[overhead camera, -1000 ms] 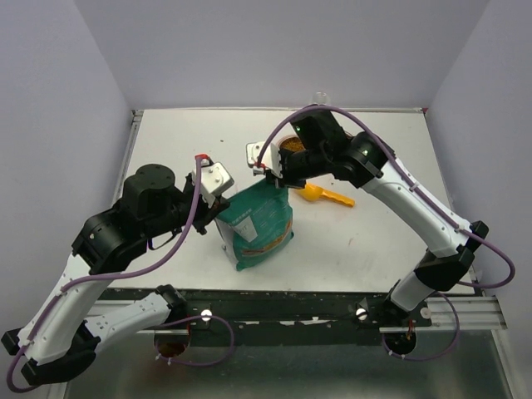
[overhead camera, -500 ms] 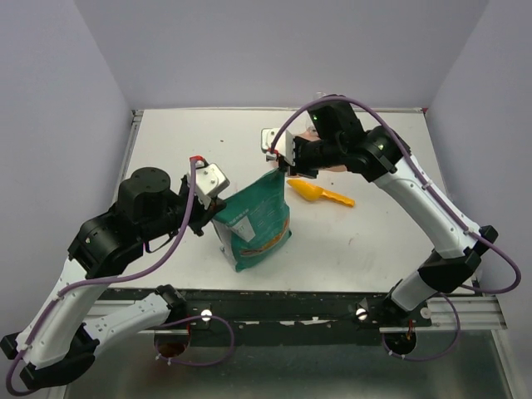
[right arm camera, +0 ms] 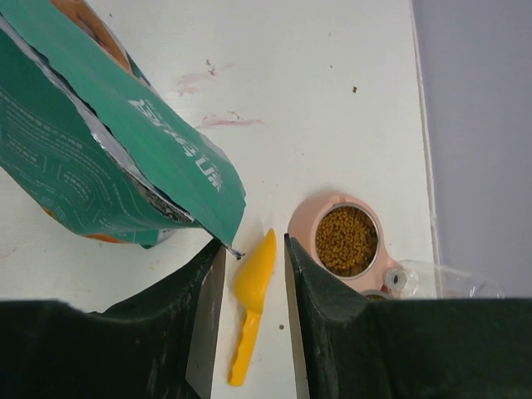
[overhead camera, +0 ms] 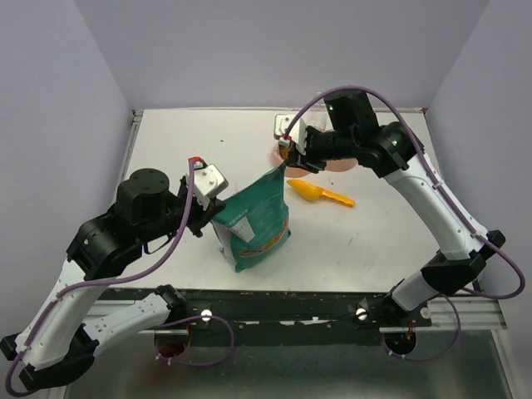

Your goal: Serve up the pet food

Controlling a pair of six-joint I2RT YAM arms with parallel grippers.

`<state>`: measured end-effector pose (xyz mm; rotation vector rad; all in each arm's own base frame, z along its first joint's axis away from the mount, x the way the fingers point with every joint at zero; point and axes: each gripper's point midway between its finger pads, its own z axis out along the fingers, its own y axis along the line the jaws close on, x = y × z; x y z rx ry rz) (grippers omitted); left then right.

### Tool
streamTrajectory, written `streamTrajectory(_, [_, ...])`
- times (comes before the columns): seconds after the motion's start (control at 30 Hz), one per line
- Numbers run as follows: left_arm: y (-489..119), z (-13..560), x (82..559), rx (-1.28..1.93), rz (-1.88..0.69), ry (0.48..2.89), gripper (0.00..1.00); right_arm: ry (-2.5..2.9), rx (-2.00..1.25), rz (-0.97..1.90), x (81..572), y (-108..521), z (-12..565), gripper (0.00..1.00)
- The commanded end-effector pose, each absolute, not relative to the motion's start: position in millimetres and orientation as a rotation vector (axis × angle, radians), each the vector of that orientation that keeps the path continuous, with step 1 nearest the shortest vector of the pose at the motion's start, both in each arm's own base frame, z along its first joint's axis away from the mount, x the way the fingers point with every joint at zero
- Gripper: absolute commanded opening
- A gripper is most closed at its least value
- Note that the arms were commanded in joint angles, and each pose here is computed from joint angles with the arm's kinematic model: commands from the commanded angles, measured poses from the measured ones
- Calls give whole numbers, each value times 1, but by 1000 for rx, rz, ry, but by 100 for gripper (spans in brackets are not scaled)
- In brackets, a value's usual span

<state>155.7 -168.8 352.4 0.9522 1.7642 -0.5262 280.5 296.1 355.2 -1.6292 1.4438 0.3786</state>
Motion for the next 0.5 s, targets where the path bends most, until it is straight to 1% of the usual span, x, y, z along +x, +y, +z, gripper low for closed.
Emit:
streamTrajectory(0.0, [-165, 376, 153, 916, -535, 1683, 0, 1325, -1613, 492, 264, 313, 384, 43])
streamTrajectory(0.13, [-166, 376, 154, 922, -531, 1686, 0, 1324, -1685, 531, 249, 332, 370, 45])
streamTrajectory(0.3, [-166, 374, 154, 928, -527, 1693, 0, 1286, -1727, 588, 232, 346, 369, 48])
streamTrajectory(0.47, [-167, 373, 156, 930, -525, 1699, 0, 1248, -1751, 593, 227, 362, 368, 45])
